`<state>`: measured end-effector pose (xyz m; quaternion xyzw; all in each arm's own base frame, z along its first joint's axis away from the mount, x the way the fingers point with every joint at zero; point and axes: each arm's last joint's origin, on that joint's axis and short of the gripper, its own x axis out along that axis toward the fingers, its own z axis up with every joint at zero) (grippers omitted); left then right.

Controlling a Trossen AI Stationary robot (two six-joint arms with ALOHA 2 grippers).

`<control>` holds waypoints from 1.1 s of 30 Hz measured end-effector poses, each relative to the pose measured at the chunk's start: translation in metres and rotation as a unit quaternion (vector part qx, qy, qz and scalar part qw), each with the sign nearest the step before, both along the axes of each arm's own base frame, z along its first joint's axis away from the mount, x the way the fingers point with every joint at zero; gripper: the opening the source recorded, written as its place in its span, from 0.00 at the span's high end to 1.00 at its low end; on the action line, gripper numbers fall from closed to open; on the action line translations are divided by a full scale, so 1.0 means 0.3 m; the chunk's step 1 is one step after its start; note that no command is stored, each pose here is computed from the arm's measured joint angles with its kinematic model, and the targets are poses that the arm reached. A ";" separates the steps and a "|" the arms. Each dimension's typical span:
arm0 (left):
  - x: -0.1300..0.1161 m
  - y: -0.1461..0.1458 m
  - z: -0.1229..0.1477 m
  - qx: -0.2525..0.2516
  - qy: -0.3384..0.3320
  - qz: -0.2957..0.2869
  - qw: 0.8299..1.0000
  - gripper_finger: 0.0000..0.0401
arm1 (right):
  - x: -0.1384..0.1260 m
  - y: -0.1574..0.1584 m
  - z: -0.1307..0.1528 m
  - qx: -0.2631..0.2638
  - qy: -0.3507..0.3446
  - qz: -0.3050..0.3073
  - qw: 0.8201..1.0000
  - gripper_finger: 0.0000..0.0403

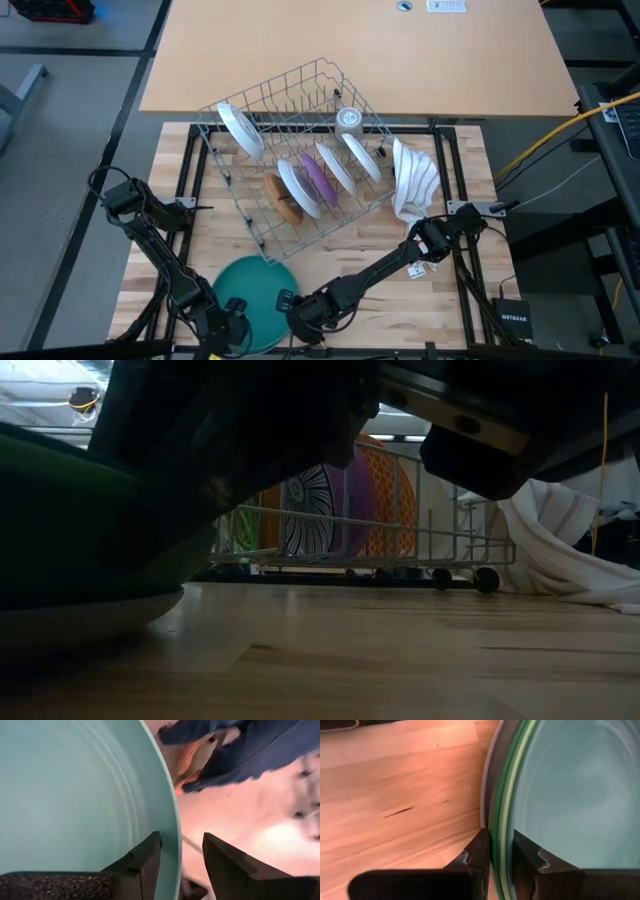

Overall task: Sort dishes
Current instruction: Put the blue plate into the dish rack

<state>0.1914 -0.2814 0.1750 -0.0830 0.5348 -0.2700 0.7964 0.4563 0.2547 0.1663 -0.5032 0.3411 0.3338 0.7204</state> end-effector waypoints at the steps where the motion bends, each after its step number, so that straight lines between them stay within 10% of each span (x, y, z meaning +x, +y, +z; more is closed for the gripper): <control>1: -0.003 0.005 -0.004 0.013 0.001 -0.008 1.000 0.65 | 0.000 -0.001 0.000 0.001 0.001 -0.001 1.000 0.87; 26: -0.021 0.059 -0.036 0.179 -0.065 -0.081 0.978 0.66 | -0.007 0.000 0.006 0.024 0.022 0.012 0.999 0.87; 33: -0.021 0.058 -0.032 0.182 -0.072 -0.084 0.977 0.86 | -0.008 0.000 0.006 0.025 0.023 0.013 0.999 0.84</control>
